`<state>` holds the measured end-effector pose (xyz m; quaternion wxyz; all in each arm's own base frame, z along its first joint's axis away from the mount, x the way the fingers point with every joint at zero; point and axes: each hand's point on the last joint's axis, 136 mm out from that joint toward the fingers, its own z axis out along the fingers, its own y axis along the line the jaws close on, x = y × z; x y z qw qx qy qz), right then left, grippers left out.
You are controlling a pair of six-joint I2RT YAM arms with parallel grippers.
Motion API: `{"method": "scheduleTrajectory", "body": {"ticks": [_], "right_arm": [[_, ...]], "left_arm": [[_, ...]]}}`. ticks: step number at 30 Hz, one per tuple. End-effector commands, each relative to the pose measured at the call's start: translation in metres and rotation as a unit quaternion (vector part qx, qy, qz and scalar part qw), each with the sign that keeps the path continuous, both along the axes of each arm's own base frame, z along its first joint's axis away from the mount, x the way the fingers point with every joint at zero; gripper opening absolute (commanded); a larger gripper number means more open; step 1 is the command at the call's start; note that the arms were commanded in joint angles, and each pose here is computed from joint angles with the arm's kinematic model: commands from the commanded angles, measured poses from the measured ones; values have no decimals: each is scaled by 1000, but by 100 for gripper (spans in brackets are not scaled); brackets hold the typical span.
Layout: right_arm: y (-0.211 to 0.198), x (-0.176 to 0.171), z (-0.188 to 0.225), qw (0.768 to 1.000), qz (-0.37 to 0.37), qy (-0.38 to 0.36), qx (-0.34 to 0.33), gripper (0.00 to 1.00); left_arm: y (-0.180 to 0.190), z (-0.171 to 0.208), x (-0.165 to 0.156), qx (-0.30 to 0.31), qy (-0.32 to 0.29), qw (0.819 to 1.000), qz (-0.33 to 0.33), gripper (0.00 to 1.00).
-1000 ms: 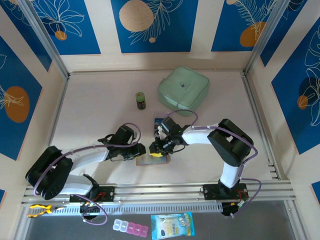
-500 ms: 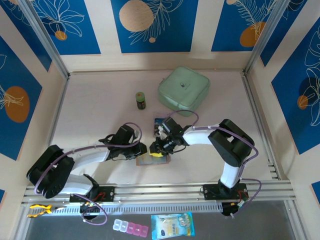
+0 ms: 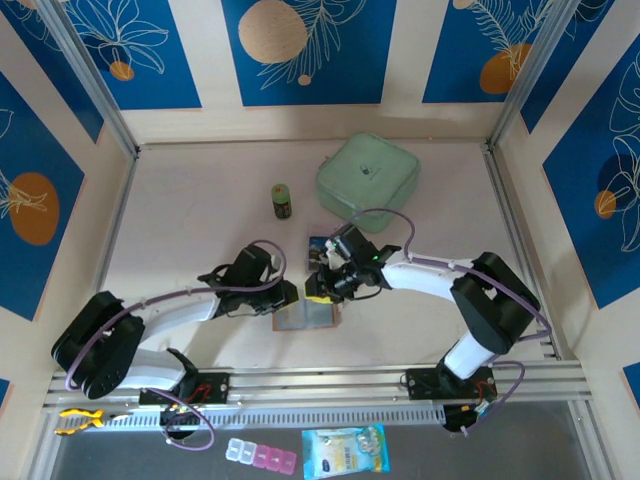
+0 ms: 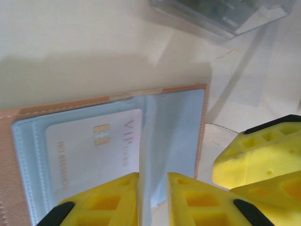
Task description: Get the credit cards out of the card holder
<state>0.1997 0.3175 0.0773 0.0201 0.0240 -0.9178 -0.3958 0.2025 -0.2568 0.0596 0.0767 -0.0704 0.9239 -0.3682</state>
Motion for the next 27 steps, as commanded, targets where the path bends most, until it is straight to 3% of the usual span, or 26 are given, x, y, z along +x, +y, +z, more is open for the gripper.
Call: {"method": "scheduleTrajectory", "body": {"ticks": [1, 18, 27], "right_arm": [[-13, 0, 9, 1000, -7, -7, -7, 32], [-54, -3, 23, 999, -47, -23, -12, 32], [-58, -3, 25, 998, -55, -21, -13, 33]], "left_arm": [[-13, 11, -1, -10, -1, 1000, -21, 20], [-69, 2, 6, -19, 9, 997, -73, 23], [-79, 7, 11, -14, -1, 996, -89, 36]]}}
